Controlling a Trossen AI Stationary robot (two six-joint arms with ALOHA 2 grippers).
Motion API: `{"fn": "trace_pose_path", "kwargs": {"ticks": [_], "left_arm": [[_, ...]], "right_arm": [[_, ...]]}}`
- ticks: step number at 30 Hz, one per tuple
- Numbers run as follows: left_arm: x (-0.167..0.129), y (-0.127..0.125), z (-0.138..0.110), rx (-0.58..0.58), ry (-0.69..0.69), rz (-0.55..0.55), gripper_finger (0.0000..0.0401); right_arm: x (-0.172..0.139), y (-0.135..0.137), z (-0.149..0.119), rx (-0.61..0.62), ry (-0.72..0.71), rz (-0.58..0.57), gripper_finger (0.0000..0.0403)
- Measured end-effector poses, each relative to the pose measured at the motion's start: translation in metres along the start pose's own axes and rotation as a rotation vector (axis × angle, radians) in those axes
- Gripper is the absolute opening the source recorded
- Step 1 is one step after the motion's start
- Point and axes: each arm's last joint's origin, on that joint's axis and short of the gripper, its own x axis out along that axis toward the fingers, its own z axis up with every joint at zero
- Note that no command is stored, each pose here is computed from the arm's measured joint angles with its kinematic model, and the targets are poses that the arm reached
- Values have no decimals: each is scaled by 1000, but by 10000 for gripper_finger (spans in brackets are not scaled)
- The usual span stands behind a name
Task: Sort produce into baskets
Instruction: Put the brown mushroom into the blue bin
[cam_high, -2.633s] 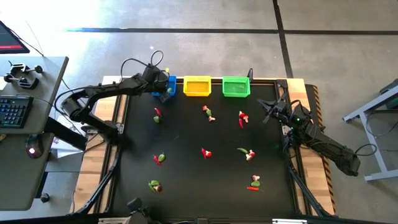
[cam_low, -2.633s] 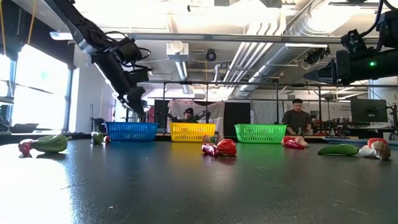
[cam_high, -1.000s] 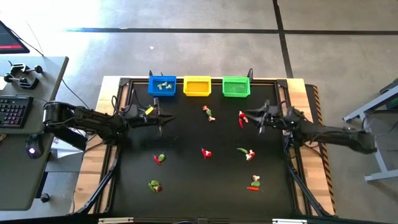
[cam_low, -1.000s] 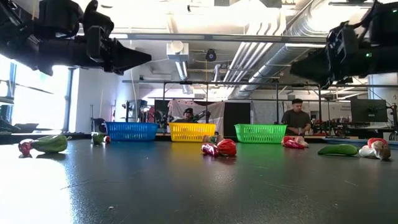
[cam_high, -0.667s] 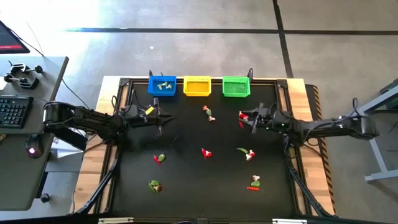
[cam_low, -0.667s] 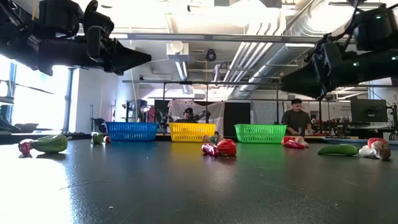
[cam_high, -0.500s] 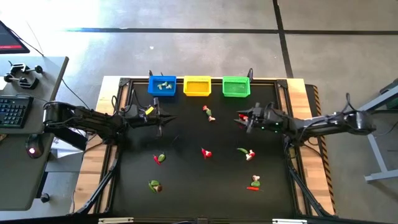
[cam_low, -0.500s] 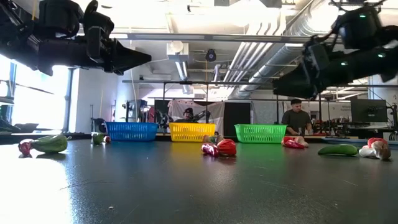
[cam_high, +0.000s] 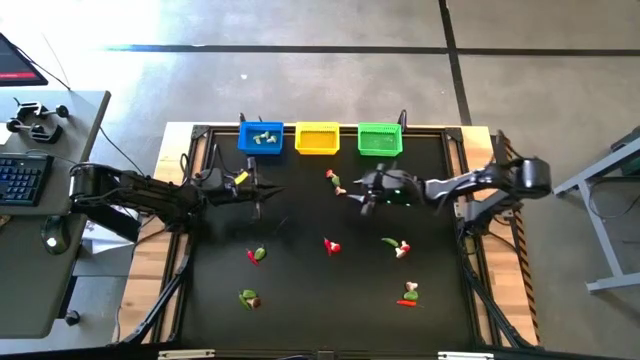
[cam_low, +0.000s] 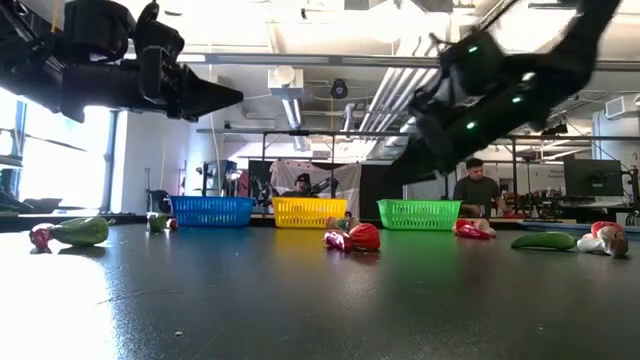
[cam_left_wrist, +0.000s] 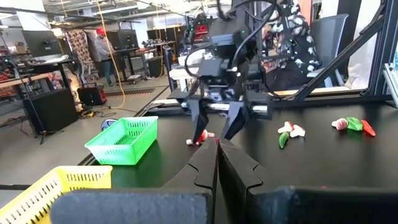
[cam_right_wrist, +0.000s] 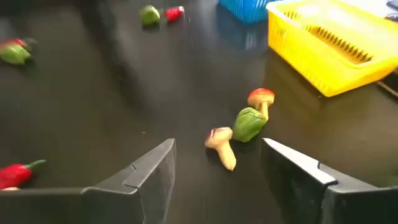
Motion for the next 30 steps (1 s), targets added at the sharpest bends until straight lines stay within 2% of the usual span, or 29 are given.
{"fn": "trace_pose_path", "kwargs": {"ticks": [8, 14, 18, 22, 26, 30], "left_arm": [[0, 0, -2, -1, 18, -2, 0], [0, 0, -2, 0, 19, -3, 0], [0, -1, -3, -5, 34, -4, 0], [0, 0, -4, -4, 38, 5, 0], [0, 2, -4, -12, 45, 82, 0], [-1, 4, -3, -11, 49, 158, 0]], "right_arm": [[41, -16, 1, -23, 198, 39, 221], [66, -25, -6, -33, 263, 104, 191], [73, -27, -6, -24, 261, 118, 151], [73, -26, -5, -25, 262, 118, 83], [68, -25, -2, -21, 269, 132, 14], [60, -21, 10, 0, 229, 146, 18]]}}
